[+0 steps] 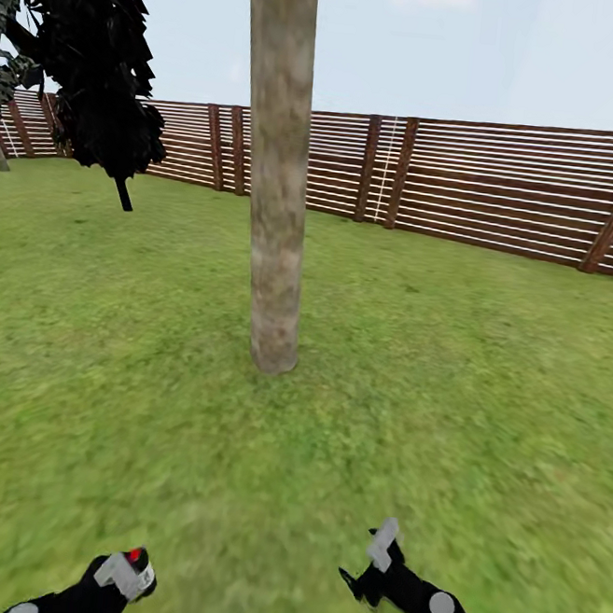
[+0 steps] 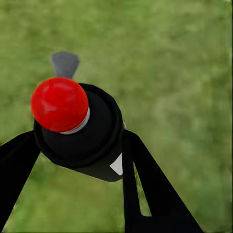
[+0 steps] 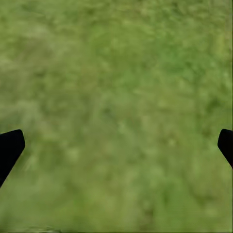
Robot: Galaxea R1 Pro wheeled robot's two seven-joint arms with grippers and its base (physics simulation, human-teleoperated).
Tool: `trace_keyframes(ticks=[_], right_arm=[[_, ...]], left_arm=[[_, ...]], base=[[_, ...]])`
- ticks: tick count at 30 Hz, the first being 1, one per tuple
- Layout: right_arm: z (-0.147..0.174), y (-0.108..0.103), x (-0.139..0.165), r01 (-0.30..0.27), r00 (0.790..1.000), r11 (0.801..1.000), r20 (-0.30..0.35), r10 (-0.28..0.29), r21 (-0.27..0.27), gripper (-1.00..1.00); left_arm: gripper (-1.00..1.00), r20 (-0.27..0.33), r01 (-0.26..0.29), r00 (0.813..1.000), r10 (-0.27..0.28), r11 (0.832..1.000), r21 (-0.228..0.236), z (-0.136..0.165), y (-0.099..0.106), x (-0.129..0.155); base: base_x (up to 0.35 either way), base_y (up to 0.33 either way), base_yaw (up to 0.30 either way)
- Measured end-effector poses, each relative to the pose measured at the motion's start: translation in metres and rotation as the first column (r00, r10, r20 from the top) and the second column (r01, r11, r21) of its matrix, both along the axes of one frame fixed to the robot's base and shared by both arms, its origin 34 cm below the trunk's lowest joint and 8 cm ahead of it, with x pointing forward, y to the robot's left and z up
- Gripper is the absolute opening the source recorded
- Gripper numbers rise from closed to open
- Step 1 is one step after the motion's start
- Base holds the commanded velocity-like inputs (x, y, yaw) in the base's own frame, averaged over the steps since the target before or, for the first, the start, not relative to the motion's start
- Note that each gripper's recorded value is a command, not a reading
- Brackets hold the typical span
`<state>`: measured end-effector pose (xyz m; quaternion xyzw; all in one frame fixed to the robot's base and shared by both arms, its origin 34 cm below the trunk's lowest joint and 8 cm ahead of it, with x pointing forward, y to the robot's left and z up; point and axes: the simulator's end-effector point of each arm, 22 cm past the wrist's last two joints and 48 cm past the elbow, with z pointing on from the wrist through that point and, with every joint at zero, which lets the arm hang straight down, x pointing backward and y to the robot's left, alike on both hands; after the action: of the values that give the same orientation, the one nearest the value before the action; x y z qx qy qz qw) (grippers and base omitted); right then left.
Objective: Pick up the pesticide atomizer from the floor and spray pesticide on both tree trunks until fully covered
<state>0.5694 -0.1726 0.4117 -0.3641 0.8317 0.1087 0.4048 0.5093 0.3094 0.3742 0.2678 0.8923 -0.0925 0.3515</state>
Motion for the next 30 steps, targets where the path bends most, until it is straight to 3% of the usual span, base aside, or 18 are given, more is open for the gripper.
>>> trace_keyframes(ticks=[1, 3, 6, 8, 9, 13, 14, 19, 22, 23, 29, 30], right_arm=[[0.013, 0.010, 0.007, -0.076, 0.997, 0.997, -0.019, 0.076, 0.015, 1.00], [0.032, 0.020, 0.020, -0.173, 0.985, 0.985, -0.021, 0.174, 0.018, 1.00], [0.044, 0.029, 0.024, -0.263, 0.964, 0.965, -0.030, 0.263, 0.006, 1.00], [0.045, 0.040, 0.010, -0.331, 0.941, 0.943, -0.067, 0.332, 0.033, 1.00], [0.045, 0.042, 0.009, -0.338, 0.938, 0.940, -0.070, 0.340, 0.038, 1.00], [0.048, 0.070, 0.002, -0.366, 0.926, 0.928, -0.071, 0.371, 0.077, 1.00], [0.049, 0.073, 0.001, -0.369, 0.924, 0.926, -0.071, 0.375, 0.082, -1.00], [0.053, 0.093, -0.005, -0.399, 0.911, 0.911, -0.070, 0.407, 0.107, -1.00], [0.059, 0.139, -0.021, -0.500, 0.859, 0.859, -0.058, 0.508, 0.114, -1.00], [0.060, 0.146, -0.023, -0.511, 0.853, 0.852, -0.054, 0.519, 0.118, -1.00], [0.067, 0.163, -0.025, -0.525, 0.845, 0.840, -0.038, 0.534, 0.134, -1.00], [0.068, 0.163, -0.023, -0.525, 0.845, 0.841, -0.033, 0.533, 0.132, -1.00]], left_arm=[[-1.00, -0.014, 0.119, 0.993, -0.120, 0.993, -0.016, 0.010, -0.015, 0.008], [-1.00, -0.070, 0.277, 0.958, -0.280, 0.960, -0.045, 0.024, -0.037, 0.019], [-1.00, -0.145, 0.393, 0.905, -0.400, 0.916, -0.075, 0.042, -0.053, 0.031], [-1.00, -0.195, 0.482, 0.852, -0.485, 0.874, -0.065, 0.042, -0.062, 0.023], [-1.00, -0.208, 0.509, 0.836, -0.509, 0.859, -0.058, 0.040, -0.064, 0.019], [-1.00, -0.208, 0.542, 0.813, -0.543, 0.838, -0.069, 0.038, -0.085, 0.015], [-1.00, -0.206, 0.548, 0.809, -0.550, 0.833, -0.074, 0.038, -0.091, 0.014], [-1.00, -0.205, 0.588, 0.779, -0.592, 0.804, -0.088, 0.036, -0.120, 0.008], [-1.00, -0.196, 0.618, 0.756, -0.624, 0.780, -0.100, 0.037, -0.146, 0.005], [-1.00, -0.195, 0.626, 0.750, -0.632, 0.773, -0.101, 0.036, -0.151, 0.004], [-1.00, -0.176, 0.648, 0.732, -0.658, 0.752, -0.117, 0.039, -0.179, 0.001], [-1.00, -0.177, 0.660, 0.722, -0.669, 0.742, -0.114, 0.038, -0.182, 0.000]], base=[[0.000, 0.000, 0.000], [0.000, 0.000, 0.000], [0.000, 0.000, 0.000], [0.000, 0.000, 0.000], [0.000, 0.000, 0.000], [0.000, 0.000, 0.000], [0.000, 0.000, 0.000], [0.000, 0.000, 0.000], [0.000, 0.000, 0.000], [0.000, 0.000, 0.000], [0.000, 0.000, 0.000], [0.000, 0.000, 0.000]])
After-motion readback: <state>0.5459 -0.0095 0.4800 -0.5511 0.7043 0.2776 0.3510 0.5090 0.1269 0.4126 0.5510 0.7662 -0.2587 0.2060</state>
